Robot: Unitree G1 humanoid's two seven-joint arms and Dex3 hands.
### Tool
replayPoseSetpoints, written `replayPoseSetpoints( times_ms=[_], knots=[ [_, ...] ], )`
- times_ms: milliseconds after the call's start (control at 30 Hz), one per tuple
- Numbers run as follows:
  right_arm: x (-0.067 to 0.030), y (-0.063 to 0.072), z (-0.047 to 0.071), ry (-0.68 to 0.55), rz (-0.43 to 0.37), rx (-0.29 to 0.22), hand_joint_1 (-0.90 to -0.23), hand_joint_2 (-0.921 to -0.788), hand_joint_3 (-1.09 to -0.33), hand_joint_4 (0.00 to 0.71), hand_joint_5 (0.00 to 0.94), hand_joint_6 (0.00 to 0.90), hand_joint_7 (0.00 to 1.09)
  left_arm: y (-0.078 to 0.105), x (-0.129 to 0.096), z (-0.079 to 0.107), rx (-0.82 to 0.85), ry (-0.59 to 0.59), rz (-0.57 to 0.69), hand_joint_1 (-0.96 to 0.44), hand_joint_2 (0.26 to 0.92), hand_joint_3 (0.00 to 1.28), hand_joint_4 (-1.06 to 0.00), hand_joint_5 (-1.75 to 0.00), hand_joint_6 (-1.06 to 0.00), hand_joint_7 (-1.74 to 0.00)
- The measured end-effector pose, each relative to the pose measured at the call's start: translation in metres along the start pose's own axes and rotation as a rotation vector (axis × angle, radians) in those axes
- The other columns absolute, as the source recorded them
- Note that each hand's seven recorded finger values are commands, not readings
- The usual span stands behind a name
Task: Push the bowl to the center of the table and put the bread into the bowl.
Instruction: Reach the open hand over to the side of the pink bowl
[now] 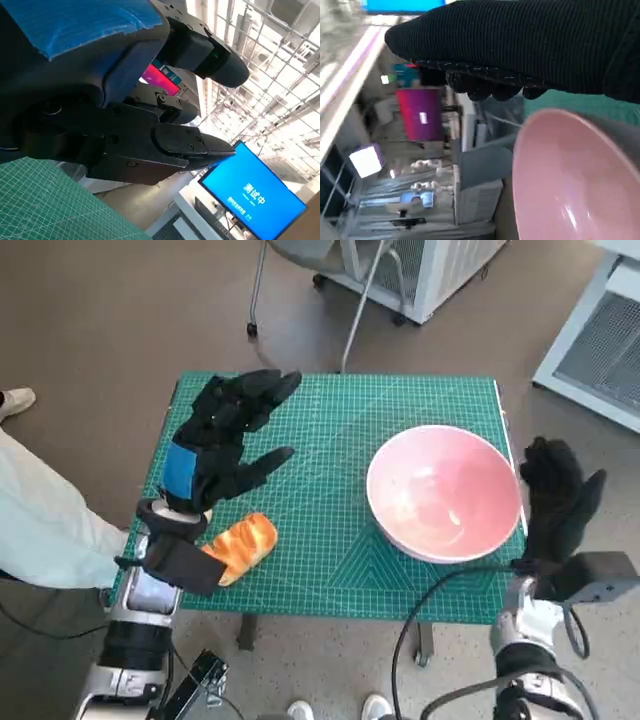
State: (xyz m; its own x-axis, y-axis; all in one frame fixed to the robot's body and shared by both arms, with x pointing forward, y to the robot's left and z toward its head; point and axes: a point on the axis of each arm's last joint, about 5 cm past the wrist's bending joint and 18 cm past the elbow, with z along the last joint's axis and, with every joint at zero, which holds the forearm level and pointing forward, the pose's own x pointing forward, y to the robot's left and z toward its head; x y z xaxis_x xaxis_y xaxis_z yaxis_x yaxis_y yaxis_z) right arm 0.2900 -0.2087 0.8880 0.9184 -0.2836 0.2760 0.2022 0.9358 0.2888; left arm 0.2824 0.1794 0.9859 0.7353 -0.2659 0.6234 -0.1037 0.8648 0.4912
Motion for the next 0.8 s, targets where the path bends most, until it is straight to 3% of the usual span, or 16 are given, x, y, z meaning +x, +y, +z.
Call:
replayPoseSetpoints(
  times_ms=[267,667,733,800],
  knots=[
    [0.0081,0.019,-0.002,0.048,0.017,0.116,-0.382,-0.921,-0.562,0.412,0.000,0.343,0.55,0.006,-0.005,0.002,0.014,0.014,0.005,-0.18,0.921,0.19,-0.58,-0.05,-0.35,-0.67],
    [0.0154,0.045,-0.002,0.103,0.021,0.195,-0.398,-0.919,-0.593,0.425,0.009,0.323,0.62,0.016,-0.013,0.009,0.076,0.031,0.017,-0.17,0.921,0.19,-0.58,-0.07,-0.31,-0.77],
    [0.0169,0.050,-0.002,0.111,0.017,0.205,-0.393,-0.896,-0.646,0.442,0.011,0.320,0.64,0.018,-0.015,0.010,0.080,0.033,0.023,-0.16,0.921,0.19,-0.57,-0.08,-0.30,-0.79],
    [0.0183,0.054,-0.001,0.118,0.017,0.214,-0.392,-0.885,-0.669,0.453,0.014,0.320,0.65,0.018,-0.016,0.011,0.082,0.035,0.027,-0.16,0.921,0.20,-0.57,-0.09,-0.29,-0.81]
  ],
)
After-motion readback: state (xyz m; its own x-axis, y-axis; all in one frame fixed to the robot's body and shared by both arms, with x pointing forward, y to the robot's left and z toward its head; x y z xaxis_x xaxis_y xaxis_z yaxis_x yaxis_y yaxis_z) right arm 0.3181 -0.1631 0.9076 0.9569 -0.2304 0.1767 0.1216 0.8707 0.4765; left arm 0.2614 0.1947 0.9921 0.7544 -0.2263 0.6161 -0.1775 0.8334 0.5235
